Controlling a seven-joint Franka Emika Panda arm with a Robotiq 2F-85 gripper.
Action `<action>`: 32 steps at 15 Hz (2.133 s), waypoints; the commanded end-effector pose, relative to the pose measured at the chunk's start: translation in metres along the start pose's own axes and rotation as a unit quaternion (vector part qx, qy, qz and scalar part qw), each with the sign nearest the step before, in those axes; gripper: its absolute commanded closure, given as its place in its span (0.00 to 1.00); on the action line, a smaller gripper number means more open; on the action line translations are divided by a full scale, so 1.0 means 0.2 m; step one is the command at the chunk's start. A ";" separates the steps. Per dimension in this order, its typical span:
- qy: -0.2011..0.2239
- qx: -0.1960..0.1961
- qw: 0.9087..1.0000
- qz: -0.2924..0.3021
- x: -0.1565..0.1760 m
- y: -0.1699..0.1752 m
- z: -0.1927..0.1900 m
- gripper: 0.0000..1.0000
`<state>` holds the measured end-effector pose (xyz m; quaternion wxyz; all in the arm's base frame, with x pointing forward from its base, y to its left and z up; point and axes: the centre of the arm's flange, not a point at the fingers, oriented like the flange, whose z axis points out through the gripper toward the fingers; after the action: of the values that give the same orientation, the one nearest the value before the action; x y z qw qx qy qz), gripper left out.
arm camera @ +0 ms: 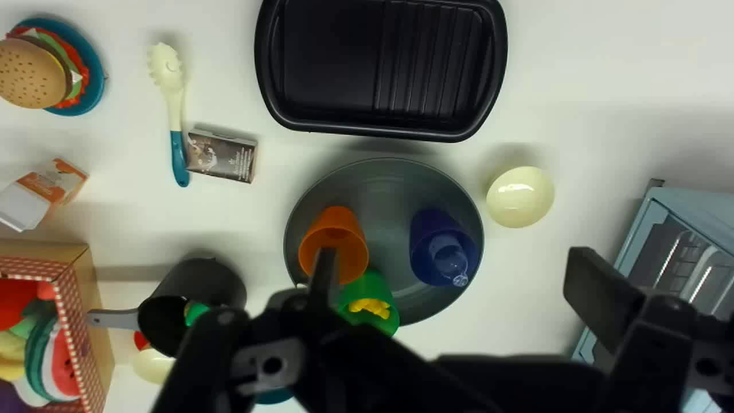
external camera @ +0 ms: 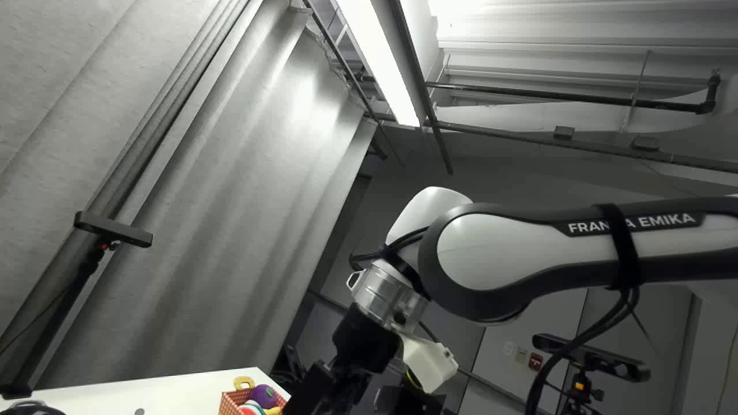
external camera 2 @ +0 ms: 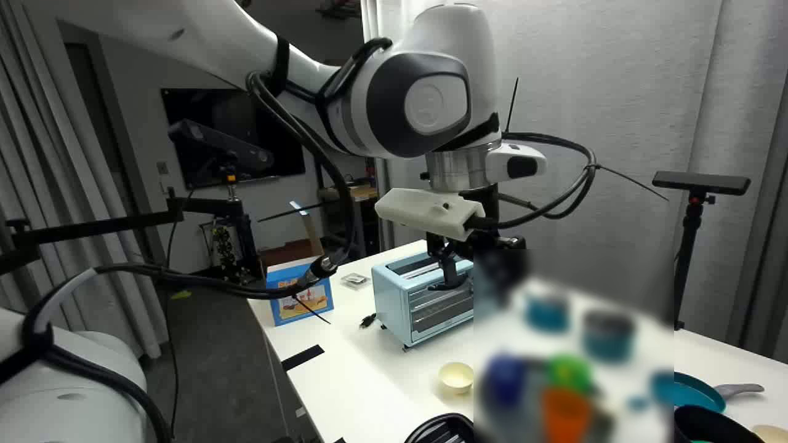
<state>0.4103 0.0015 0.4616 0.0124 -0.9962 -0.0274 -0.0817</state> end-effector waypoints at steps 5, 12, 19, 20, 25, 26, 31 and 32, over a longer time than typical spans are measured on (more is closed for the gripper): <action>-0.001 0.000 1.000 0.000 0.00 0.00 0.00 0.00; -0.001 0.000 1.000 0.000 0.00 0.00 0.00 0.00; -0.001 0.000 1.000 0.000 0.00 0.00 0.00 0.00; -0.001 0.000 1.000 0.000 0.00 0.00 0.00 0.00; -0.001 0.000 1.000 0.000 0.00 0.00 0.00 0.00; -0.001 0.000 1.000 0.000 0.00 0.00 0.00 0.00; -0.003 -0.001 1.000 -0.001 0.01 0.00 0.01 0.00; -0.006 -0.002 1.000 -0.003 0.02 0.02 0.01 0.00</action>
<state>0.4106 0.0015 0.4606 0.0124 -0.9963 -0.0274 -0.0805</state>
